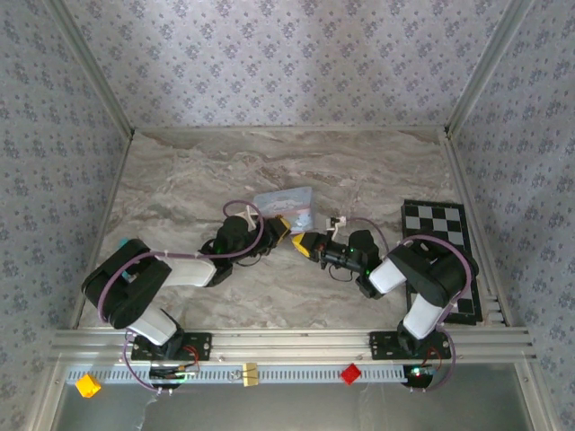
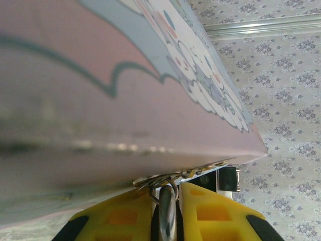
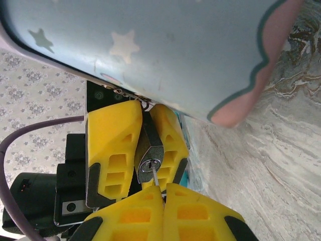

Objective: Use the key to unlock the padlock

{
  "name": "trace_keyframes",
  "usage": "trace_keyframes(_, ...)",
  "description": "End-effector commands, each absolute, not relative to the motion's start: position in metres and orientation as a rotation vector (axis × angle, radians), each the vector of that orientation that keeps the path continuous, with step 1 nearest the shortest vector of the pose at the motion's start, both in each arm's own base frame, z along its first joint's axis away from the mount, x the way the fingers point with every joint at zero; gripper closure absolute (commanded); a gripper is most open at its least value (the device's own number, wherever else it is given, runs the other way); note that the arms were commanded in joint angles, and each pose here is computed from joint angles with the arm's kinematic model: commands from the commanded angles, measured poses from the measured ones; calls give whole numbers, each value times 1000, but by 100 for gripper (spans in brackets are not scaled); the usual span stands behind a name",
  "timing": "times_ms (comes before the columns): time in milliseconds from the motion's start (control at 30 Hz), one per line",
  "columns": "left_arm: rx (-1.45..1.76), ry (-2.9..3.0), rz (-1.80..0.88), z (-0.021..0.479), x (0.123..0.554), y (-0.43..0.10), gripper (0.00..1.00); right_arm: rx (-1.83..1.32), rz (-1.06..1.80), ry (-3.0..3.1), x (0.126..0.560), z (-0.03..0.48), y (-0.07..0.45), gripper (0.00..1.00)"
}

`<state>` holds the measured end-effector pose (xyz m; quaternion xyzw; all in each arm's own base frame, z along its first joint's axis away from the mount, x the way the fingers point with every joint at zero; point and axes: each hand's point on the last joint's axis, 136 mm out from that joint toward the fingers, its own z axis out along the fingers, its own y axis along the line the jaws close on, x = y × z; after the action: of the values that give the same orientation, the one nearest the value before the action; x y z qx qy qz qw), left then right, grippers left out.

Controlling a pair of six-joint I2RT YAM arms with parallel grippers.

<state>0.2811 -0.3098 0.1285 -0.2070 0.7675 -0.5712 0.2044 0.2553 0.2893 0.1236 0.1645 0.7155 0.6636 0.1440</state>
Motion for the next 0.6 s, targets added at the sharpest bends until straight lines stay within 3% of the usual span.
trace_keyframes(0, -248, 2078, -1894, 184, 233, -356, 100, 478, 1939, 1986, 278, 144, 292, 100)
trace_keyframes(367, -198, 2142, -1905, 171, 222, -372, 100, 392, 2026, 1944, 277, 172, 315, 100)
trace_keyframes(567, -187, 2161, -1897, 168, 219, -372, 100, 467, 1952, 1941, 291, 158, 285, 100)
